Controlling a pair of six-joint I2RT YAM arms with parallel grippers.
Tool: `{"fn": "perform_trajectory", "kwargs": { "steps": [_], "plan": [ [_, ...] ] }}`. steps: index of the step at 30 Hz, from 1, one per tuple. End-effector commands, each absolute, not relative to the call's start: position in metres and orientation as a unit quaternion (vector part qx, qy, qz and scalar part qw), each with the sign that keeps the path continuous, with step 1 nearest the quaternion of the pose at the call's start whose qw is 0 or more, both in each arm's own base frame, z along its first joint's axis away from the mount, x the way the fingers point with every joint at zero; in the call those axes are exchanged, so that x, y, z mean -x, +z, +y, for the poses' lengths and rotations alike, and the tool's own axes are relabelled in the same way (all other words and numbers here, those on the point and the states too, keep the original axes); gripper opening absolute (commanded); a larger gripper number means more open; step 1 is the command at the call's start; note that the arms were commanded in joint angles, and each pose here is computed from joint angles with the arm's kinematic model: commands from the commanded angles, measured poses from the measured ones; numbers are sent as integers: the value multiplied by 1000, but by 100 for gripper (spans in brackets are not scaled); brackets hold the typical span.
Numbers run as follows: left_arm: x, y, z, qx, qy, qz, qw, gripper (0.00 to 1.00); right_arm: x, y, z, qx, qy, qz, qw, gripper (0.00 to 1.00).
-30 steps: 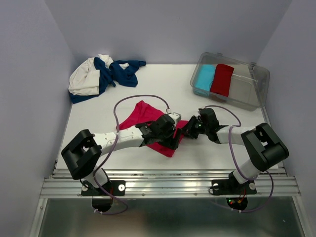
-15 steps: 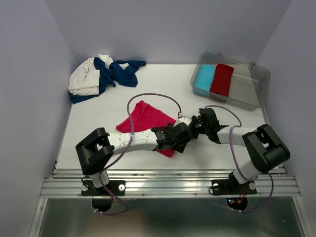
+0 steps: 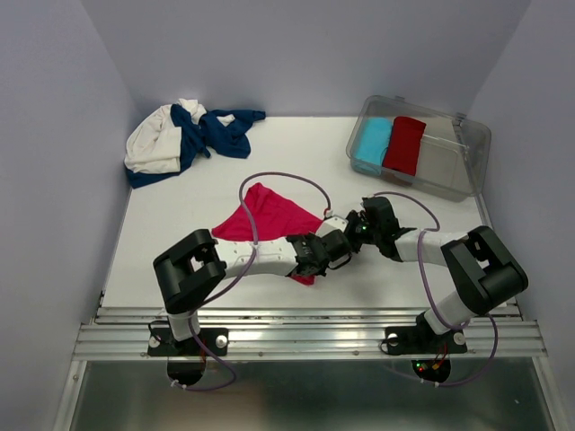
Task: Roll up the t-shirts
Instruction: Roll the T-shirt to the center of the board.
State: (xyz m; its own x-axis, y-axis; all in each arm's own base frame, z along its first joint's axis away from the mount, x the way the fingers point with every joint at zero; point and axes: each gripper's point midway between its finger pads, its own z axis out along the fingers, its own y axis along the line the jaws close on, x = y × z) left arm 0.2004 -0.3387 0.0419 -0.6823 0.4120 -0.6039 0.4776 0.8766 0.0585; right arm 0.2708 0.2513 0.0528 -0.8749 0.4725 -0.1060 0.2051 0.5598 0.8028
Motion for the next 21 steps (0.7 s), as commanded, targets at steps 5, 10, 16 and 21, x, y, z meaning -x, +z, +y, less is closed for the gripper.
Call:
{"fn": "perform_trajectory", "kwargs": {
  "steps": [5,10,16,21],
  "plan": [
    [-211,79,-351,-243,-133,901,334,0,-279,71,251,-185,426,864,193,52],
    [-210,95,-347,-228,-261,892,290,0,-286,91,235,-201,401,861,240,87],
    [-202,111,-343,-217,-378,863,255,0,-294,112,207,-230,340,863,294,96],
    [-192,120,-340,-202,-459,836,221,0,-297,125,190,-251,321,852,329,96]
  ]
}}
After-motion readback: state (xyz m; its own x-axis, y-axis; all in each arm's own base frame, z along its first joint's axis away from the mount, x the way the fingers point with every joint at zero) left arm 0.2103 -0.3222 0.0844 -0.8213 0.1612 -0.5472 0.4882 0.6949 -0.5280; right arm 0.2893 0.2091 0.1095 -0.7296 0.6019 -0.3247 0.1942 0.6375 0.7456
